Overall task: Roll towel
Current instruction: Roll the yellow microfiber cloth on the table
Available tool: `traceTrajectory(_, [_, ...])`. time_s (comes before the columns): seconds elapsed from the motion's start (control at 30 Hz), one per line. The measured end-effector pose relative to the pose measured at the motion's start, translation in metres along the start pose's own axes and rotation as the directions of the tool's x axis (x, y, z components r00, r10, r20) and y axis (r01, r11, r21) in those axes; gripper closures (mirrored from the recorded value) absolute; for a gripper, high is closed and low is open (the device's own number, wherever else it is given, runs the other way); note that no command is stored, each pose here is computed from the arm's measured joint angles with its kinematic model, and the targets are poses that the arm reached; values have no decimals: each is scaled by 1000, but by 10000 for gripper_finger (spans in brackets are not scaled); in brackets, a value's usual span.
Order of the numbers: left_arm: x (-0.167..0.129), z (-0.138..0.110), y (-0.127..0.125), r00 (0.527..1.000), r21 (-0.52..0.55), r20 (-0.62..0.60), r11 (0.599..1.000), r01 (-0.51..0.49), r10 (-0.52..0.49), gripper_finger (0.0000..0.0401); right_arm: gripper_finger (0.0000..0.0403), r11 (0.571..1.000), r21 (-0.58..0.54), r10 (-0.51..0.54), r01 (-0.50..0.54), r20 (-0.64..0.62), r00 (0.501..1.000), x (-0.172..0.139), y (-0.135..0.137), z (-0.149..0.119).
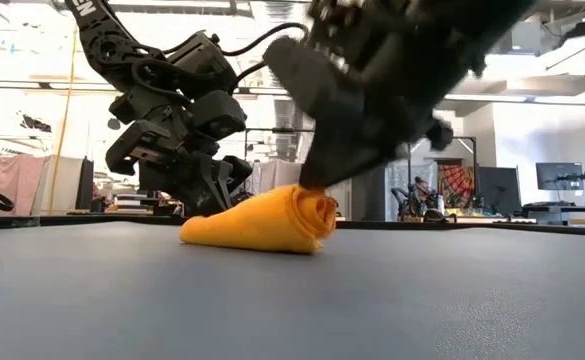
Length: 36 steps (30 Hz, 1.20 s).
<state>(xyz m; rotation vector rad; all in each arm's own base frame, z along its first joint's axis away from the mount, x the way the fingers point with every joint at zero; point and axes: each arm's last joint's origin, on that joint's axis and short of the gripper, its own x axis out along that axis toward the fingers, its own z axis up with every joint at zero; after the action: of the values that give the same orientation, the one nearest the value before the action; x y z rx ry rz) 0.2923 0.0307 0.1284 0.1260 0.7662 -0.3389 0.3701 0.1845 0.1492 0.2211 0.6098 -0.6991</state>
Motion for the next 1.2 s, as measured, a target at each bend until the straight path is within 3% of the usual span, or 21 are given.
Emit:
traceTrajectory(0.2, [0, 0, 0, 1000, -2, 1, 1000, 6, -6, 401, 272, 999, 41, 8, -11, 71, 997, -16, -2, 17])
traceTrajectory(0.4, [0, 0, -1, 999, -14, 16, 999, 43, -43, 401, 245, 992, 100, 56, -71, 150, 987, -12, 5, 15])
traceTrajectory(0.6, [0, -1, -2, 998, -39, 13, 997, 65, -65, 401, 254, 975, 165, 122, -147, 152, 981, 7, -9, -13])
traceTrajectory(0.8, [0, -3, -6, 987, -62, 10, 985, 160, -160, 401, 273, 962, 236, 120, -138, 91, 989, 14, -26, -39])
traceTrajectory(0.93, [0, -7, -16, 958, -87, -13, 955, 285, -287, 401, 282, 971, 192, 134, -143, 58, 989, 19, -28, -37])
traceTrajectory(1.1, [3, -9, -39, 889, -102, -46, 888, 449, -455, 401, 284, 982, 69, 175, -177, 37, 984, 28, -29, -28])
traceTrajectory(1.2, [-2, -4, -48, 880, -92, -76, 882, 462, -469, 401, 284, 978, 18, 206, -207, 29, 978, 36, -31, -20])
